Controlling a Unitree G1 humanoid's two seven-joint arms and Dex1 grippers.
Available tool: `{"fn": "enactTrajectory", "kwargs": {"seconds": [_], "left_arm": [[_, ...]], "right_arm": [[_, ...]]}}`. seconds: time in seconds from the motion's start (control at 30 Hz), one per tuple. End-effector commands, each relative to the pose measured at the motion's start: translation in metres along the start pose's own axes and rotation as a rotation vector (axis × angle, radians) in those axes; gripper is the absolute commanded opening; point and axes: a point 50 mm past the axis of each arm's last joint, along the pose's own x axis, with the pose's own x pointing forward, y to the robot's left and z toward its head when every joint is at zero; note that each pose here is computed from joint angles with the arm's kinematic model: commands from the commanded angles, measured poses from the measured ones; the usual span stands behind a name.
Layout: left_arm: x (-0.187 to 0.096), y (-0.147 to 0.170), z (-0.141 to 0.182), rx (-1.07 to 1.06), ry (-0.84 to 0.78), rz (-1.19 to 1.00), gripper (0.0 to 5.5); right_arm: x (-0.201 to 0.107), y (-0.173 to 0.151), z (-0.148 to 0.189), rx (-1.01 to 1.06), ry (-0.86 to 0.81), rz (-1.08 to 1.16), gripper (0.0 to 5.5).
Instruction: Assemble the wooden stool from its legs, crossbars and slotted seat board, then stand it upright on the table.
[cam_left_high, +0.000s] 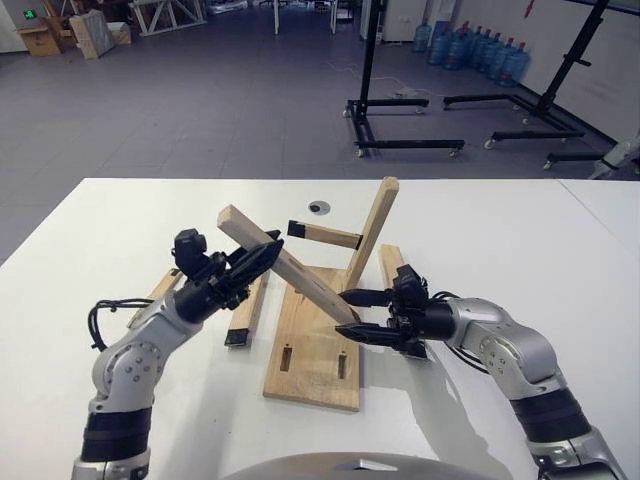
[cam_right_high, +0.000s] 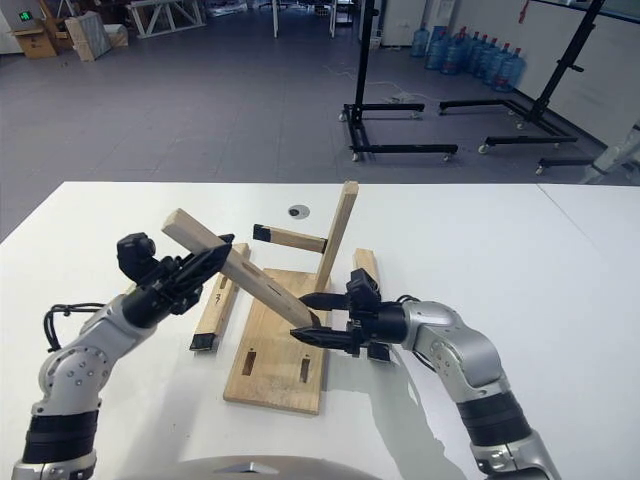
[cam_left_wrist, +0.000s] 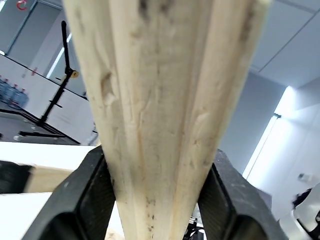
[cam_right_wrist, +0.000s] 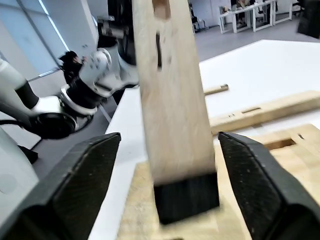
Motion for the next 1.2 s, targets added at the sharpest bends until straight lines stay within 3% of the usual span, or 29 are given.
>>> {"fn": "enactTrajectory", "kwargs": {"seconds": [0.03, 0.5, 0.67, 0.83, 1.0, 1.2], "left_arm": [[-0.001, 0.017, 0.030, 0.099, 0.059, -0.002, 2.09], [0.009, 0.081, 0.050, 0.223, 0.433, -0.053, 2.09], [0.015, 0.094, 0.056, 0.218, 0.471, -0.056, 2.06], [0.023, 0.098, 0.060, 0.150, 0.409, -0.105, 2.06], [0.023, 0.098, 0.050, 0.135, 0.464, -0.157, 2.06], [0.023, 0.103, 0.052, 0.310, 0.539, -0.085, 2.05]], "right_arm": [[-0.014, -0.006, 0.005, -0.057, 0.031, -0.075, 3.87], [-0.038, -0.012, 0.045, -0.135, -0.002, -0.114, 3.87], [-0.039, -0.014, 0.047, -0.132, 0.015, -0.106, 3.87], [-0.037, -0.016, 0.046, -0.116, 0.034, -0.093, 3.87], [-0.035, -0.017, 0.046, -0.109, 0.054, -0.077, 3.87], [-0.032, -0.015, 0.048, -0.113, 0.059, -0.058, 3.87]]}}
